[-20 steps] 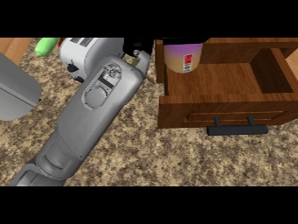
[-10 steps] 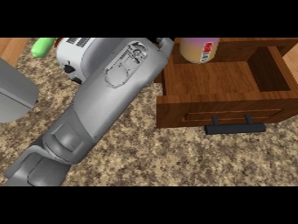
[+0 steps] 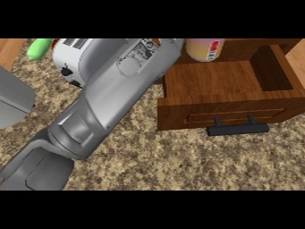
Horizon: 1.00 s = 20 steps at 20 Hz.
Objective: Pick up the can, place it into the drawer and close the drawer
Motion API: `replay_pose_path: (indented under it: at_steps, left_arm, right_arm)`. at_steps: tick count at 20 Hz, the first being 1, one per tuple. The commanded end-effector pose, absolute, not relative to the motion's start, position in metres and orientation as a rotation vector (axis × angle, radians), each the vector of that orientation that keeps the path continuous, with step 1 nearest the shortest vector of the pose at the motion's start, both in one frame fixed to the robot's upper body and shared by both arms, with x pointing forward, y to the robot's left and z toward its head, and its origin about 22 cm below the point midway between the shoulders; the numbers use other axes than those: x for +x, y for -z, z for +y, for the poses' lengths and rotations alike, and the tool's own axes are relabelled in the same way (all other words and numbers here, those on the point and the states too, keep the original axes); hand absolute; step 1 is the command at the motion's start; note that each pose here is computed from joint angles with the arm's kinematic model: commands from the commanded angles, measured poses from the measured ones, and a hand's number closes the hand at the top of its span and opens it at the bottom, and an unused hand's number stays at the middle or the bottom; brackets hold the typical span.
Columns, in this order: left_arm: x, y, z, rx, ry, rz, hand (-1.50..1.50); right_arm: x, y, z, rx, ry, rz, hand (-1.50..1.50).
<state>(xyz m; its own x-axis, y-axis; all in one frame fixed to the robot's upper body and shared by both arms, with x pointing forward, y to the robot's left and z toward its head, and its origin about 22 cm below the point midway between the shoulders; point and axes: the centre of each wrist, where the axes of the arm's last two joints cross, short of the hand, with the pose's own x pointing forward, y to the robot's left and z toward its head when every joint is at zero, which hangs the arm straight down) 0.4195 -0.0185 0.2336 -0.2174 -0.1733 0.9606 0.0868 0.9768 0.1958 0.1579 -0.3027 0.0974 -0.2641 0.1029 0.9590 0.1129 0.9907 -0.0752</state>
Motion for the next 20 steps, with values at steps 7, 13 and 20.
replay_pose_path:
  at_steps: [7, 13, 20]
  left_arm:
    - [0.425, -0.213, -0.019, 0.154, 0.265, -1.783, 1.5]
    - [0.428, -0.197, -0.014, 0.211, 0.249, -1.783, 1.5]
    - [0.43, -0.173, -0.007, 0.268, 0.305, -1.791, 1.5]
  right_arm:
    - [0.176, -0.113, -0.297, -0.138, -0.002, -1.855, -1.5]
    - [0.168, -0.107, -0.297, -0.154, -0.016, -1.854, -1.5]
    - [0.171, -0.122, -0.294, -0.158, -0.022, -1.882, -1.5]
